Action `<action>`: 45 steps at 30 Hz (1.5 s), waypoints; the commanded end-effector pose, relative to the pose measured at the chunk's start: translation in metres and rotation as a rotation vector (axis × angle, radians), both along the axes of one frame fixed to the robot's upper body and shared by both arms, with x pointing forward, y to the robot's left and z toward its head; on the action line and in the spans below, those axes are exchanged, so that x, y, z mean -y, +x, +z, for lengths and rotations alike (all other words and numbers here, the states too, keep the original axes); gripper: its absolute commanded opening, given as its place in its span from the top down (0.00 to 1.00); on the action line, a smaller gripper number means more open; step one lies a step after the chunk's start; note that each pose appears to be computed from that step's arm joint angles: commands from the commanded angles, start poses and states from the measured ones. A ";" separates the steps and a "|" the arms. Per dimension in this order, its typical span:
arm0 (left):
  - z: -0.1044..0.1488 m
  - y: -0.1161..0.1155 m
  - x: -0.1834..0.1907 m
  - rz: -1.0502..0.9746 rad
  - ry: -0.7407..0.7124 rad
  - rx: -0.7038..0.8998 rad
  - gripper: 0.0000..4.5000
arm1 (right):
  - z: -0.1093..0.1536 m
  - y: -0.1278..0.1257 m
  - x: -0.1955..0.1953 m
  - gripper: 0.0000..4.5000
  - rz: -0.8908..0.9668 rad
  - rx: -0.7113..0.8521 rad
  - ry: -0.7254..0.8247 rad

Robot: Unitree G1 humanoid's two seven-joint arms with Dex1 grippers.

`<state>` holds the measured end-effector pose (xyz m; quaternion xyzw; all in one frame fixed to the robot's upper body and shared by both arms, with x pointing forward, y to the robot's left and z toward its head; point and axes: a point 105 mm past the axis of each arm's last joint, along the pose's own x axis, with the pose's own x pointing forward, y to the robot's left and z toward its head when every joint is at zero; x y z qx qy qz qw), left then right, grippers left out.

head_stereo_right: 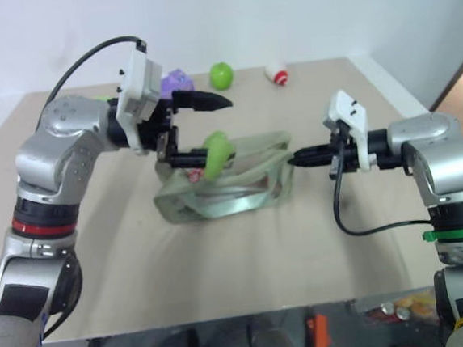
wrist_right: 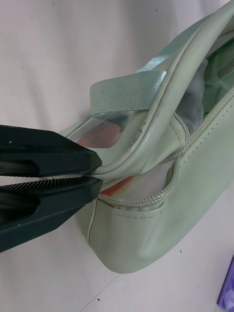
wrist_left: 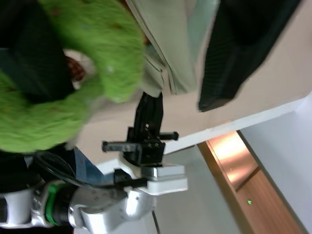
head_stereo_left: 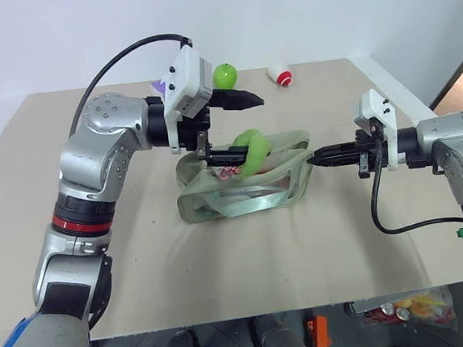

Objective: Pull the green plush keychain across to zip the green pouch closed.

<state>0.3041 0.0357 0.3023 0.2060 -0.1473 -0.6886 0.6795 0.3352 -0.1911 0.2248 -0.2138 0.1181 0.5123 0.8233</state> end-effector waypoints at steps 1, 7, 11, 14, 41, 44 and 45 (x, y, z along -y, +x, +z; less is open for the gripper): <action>0.015 -0.012 -0.009 -0.023 -0.003 0.078 0.00 | 0.011 0.001 -0.004 1.00 0.022 0.041 0.003; 0.008 -0.015 -0.029 0.012 0.102 0.135 0.00 | 0.012 0.003 -0.008 1.00 0.037 0.046 0.004; 0.008 -0.017 -0.036 0.032 0.111 0.137 0.00 | 0.011 0.006 -0.011 1.00 0.049 0.048 0.005; 0.009 -0.016 -0.042 0.062 0.114 0.148 0.00 | 0.011 0.006 -0.013 1.00 0.057 0.048 0.008; 0.011 0.012 0.009 -0.007 0.202 0.338 0.00 | 0.010 0.004 -0.019 1.00 0.067 0.063 0.038; -0.006 0.002 -0.016 -0.076 0.384 0.341 0.00 | 0.011 0.004 -0.019 1.00 0.062 0.062 0.040; -0.007 0.003 -0.024 -0.070 0.426 0.339 0.00 | 0.011 0.004 -0.019 1.00 0.063 0.062 0.040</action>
